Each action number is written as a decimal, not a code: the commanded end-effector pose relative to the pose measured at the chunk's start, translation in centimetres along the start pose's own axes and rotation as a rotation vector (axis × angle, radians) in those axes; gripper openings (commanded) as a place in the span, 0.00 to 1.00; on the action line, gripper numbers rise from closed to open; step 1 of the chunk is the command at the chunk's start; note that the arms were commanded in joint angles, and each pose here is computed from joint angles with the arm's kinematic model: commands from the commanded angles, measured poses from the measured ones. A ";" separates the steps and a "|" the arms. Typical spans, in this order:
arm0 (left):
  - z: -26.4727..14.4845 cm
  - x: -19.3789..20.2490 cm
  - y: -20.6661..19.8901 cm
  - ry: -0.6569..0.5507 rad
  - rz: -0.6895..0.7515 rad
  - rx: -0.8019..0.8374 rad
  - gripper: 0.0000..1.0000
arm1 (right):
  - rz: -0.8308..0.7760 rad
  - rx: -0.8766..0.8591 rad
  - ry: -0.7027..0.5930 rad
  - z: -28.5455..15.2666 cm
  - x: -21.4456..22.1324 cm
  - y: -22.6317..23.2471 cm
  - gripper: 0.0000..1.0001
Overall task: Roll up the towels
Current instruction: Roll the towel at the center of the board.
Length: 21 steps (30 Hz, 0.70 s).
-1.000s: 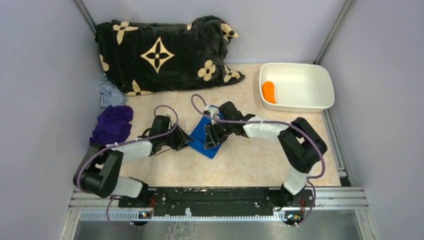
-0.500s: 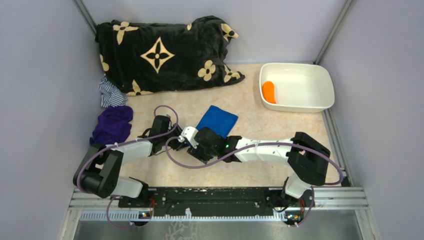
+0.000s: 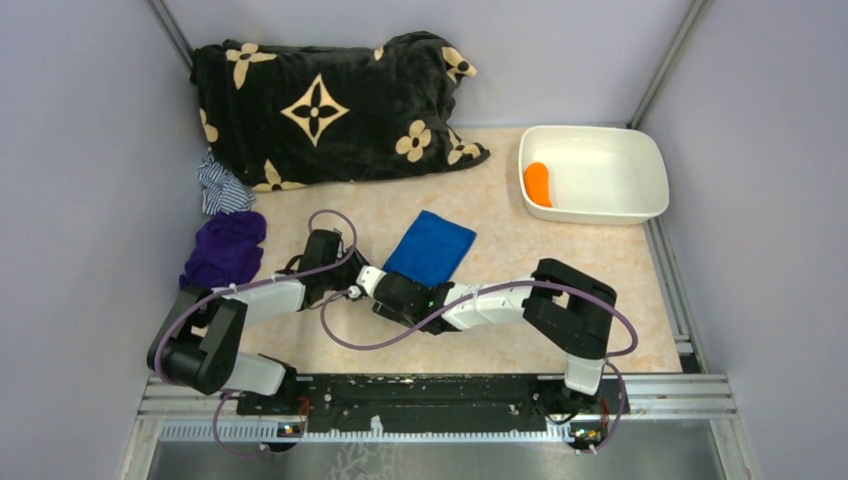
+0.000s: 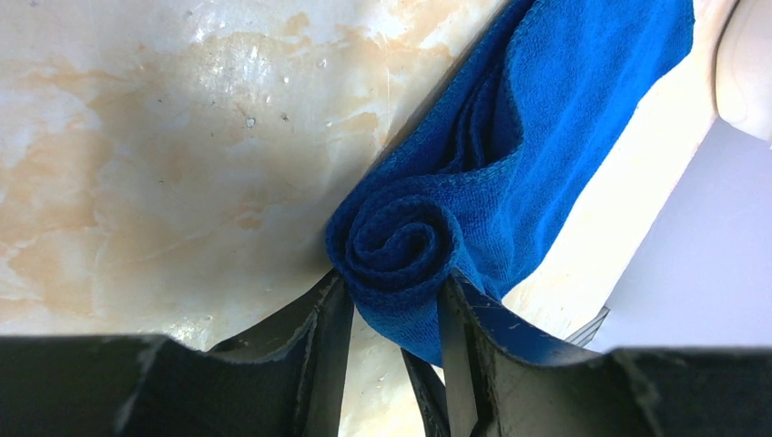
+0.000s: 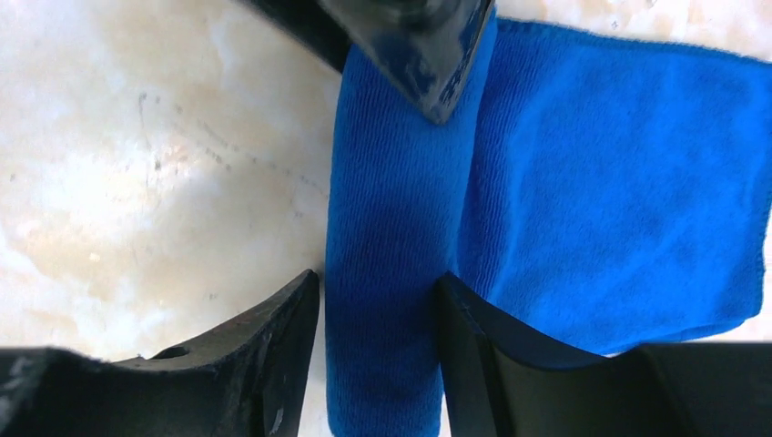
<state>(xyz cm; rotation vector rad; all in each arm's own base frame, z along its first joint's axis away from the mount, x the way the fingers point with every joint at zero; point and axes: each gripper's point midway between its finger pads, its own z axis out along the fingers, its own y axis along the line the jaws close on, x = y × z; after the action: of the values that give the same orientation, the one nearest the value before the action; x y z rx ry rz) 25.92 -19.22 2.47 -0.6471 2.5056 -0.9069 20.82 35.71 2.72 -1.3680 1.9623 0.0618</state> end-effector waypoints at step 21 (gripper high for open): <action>-6.2 0.5 0.7 -0.098 0.019 -0.017 0.67 | 0.486 -0.881 -0.116 -2.7 -3.9 4.0 0.05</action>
<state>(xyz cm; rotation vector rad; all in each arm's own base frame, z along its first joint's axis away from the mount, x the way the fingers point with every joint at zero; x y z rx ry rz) 23.78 -16.68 6.93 -0.6202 2.4118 -0.8379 19.65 37.68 3.05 -1.3315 2.1929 0.8088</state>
